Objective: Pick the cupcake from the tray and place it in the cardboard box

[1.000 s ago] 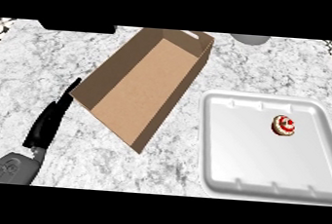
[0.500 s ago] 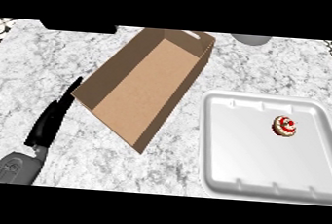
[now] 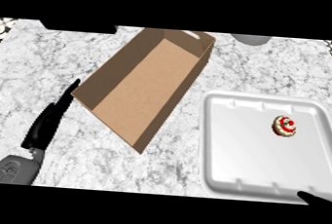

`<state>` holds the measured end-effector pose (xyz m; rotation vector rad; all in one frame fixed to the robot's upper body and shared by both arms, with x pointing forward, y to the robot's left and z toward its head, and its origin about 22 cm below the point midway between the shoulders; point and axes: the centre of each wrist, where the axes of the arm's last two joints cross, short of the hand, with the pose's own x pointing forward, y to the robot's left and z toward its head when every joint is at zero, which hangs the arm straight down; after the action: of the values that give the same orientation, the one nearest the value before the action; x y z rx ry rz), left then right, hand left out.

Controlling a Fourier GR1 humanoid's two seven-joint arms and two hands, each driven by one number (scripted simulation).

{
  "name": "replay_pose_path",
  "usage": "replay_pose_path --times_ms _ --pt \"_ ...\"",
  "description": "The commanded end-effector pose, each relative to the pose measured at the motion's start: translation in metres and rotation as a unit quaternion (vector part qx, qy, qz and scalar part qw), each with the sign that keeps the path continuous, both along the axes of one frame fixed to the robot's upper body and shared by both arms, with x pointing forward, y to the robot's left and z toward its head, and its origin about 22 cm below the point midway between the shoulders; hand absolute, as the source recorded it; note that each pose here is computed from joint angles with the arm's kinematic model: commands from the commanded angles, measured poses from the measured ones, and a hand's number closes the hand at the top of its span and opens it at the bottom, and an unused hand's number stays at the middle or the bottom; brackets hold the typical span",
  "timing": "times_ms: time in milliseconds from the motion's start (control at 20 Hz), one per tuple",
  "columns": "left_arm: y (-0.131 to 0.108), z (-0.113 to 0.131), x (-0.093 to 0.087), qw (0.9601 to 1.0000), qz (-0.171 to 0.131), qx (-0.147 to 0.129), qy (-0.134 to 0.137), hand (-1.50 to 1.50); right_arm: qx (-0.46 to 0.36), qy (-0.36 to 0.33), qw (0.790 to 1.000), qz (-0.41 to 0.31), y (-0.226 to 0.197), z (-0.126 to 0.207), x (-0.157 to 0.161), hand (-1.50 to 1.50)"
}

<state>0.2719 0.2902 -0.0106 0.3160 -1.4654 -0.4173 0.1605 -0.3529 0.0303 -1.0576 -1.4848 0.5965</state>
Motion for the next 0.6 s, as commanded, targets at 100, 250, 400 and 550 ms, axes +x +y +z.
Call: replay_pose_path --times_ms 100,250,400,550 --pt "-0.027 -0.004 -0.004 1.0 0.0 -0.004 -0.001 0.0 -0.025 -0.04 0.999 -0.003 0.009 -0.012 0.026 -1.5" --pt "-0.009 0.013 0.001 0.9999 0.005 0.012 0.002 0.0 -0.036 -0.028 0.999 -0.003 0.02 -0.008 0.044 -1.5" --pt "-0.014 0.014 0.006 0.9999 0.009 0.004 -0.002 0.0 -0.038 0.013 0.999 0.004 0.002 -0.012 0.035 -1.5" --pt "-0.009 -0.001 -0.006 1.0 0.003 0.007 -0.002 0.0 -0.024 0.003 1.0 0.005 0.031 -0.001 0.047 -1.5"
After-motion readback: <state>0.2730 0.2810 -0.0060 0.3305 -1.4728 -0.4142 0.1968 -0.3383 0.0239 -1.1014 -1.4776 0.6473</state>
